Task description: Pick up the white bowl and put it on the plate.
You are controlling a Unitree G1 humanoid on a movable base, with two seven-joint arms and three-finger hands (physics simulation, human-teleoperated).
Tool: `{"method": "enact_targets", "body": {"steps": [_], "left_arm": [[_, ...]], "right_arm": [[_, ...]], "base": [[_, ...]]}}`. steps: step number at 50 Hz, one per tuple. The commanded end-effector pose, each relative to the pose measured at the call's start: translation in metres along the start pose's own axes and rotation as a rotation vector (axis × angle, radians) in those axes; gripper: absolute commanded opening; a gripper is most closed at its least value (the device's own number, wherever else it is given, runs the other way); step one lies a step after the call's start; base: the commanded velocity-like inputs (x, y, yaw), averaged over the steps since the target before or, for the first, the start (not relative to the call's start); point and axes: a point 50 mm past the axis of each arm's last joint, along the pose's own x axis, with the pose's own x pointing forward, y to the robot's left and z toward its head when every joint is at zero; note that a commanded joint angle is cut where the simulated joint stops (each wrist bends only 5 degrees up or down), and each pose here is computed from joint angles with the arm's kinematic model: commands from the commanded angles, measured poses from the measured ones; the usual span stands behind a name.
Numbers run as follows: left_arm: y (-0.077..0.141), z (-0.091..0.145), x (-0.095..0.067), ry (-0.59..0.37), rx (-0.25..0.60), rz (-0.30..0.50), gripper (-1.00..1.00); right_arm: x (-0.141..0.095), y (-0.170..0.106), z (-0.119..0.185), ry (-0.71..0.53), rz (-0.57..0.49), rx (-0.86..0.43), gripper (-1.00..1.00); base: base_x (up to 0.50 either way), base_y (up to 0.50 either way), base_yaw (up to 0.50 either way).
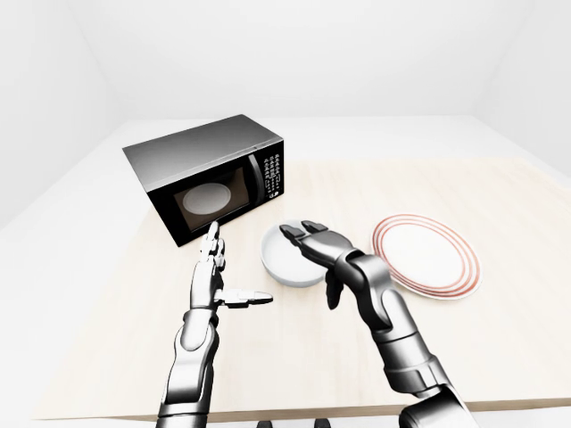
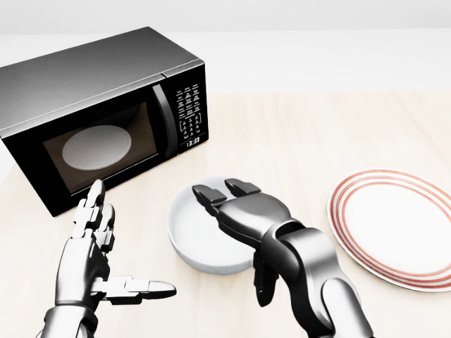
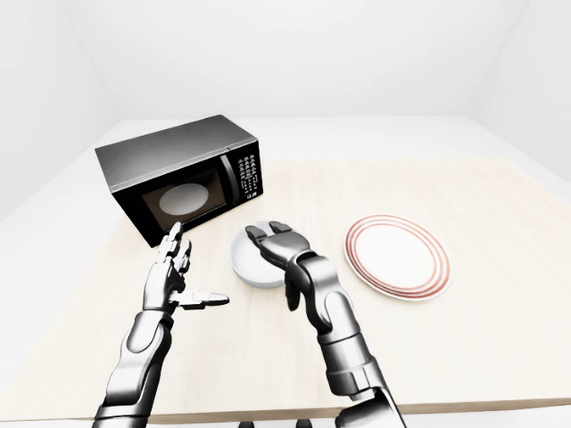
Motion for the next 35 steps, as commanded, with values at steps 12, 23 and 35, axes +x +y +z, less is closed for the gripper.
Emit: {"method": "enact_targets", "body": {"steps": [12,23,35], "left_arm": [[0.0,0.0,0.0,0.0,0.0,0.0,1.0],[0.0,0.0,0.0,0.0,0.0,0.0,1.0],[0.0,0.0,0.0,0.0,0.0,0.0,1.0]], "right_arm": [[0.006,0.023,-0.008,0.033,0.095,0.014,1.0],[0.006,0.028,-0.01,0.041,0.115,0.019,1.0],[0.006,0.031,-0.012,0.047,0.127,0.023,1.0]], "base": [[0.0,0.0,0.0],[0.0,0.0,0.0],[0.0,0.0,0.0]]}}
